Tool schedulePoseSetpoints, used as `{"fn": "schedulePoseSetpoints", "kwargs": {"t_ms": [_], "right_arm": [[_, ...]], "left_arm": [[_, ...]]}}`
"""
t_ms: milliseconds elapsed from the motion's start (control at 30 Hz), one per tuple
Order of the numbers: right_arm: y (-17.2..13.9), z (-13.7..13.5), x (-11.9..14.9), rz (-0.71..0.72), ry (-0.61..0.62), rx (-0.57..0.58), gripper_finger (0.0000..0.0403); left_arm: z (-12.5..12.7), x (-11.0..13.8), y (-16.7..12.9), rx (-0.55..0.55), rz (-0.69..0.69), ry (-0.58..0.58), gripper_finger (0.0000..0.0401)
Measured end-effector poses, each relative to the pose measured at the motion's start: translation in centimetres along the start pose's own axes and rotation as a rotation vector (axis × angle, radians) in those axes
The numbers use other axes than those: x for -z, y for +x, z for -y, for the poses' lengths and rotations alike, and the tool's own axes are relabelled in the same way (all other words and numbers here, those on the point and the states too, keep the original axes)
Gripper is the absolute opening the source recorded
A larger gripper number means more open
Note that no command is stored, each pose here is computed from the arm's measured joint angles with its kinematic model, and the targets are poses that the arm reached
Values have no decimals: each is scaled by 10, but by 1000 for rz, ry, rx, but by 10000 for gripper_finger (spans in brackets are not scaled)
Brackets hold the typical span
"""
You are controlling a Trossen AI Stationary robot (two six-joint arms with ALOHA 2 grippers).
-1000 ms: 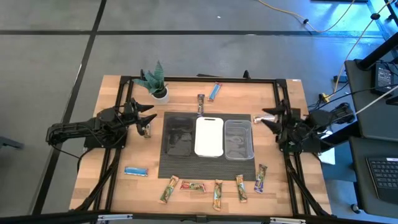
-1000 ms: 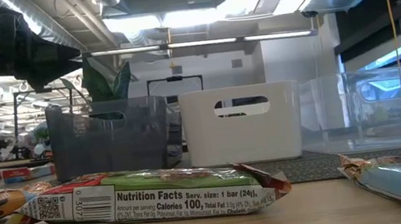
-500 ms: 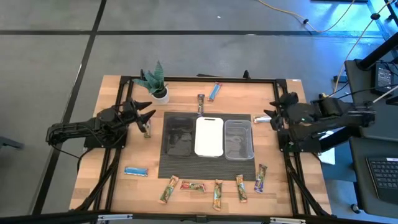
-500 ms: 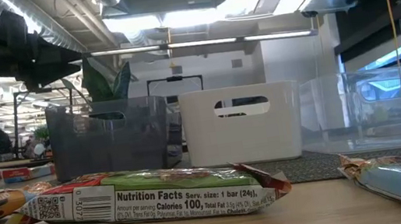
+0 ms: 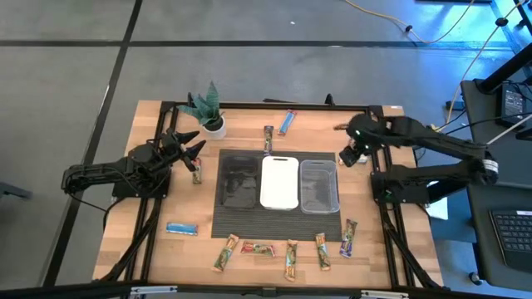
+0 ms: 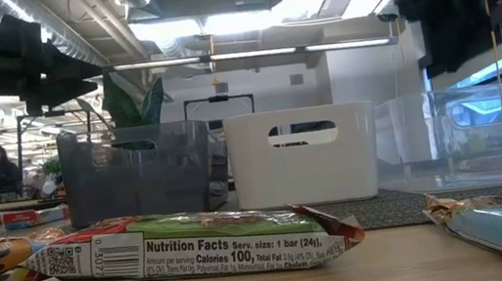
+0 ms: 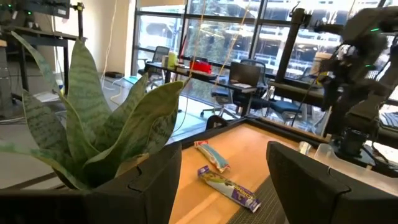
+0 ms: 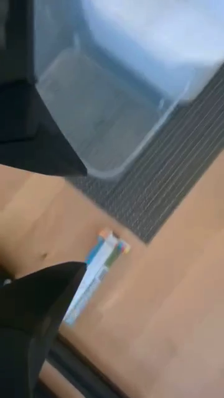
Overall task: Pick and place Granola Bars by type
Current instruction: Put the yellow granola bar into the transparent bin
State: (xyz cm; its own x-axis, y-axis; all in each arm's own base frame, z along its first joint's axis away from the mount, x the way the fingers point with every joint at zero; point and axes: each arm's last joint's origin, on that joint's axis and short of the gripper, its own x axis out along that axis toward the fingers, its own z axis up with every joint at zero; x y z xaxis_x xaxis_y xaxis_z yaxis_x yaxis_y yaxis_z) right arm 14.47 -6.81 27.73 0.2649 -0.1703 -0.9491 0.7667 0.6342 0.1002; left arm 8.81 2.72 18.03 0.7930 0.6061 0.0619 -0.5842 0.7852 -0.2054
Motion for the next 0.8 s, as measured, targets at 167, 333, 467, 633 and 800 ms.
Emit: {"fn": "schedulePoseSetpoints", "kwargs": {"t_ms": [167,333,467,633,800], "right_arm": [[26,17,-22,-123,-153,64,237],[43,30,-32,-238,-449,57,237],[53,31,-35,-292,-646,27,237],[63,33,-31,-344,-674,17,237],[77,34,-26,-321,-675,20,237]], "left_arm": [[0,0,0,1,-1,0,229],[0,0,0,0,-1,-32,229],[0,0,0,1,-1,-50,229],[0,0,0,0,-2,-49,229],[0,0,0,-1,-1,-50,229]]}}
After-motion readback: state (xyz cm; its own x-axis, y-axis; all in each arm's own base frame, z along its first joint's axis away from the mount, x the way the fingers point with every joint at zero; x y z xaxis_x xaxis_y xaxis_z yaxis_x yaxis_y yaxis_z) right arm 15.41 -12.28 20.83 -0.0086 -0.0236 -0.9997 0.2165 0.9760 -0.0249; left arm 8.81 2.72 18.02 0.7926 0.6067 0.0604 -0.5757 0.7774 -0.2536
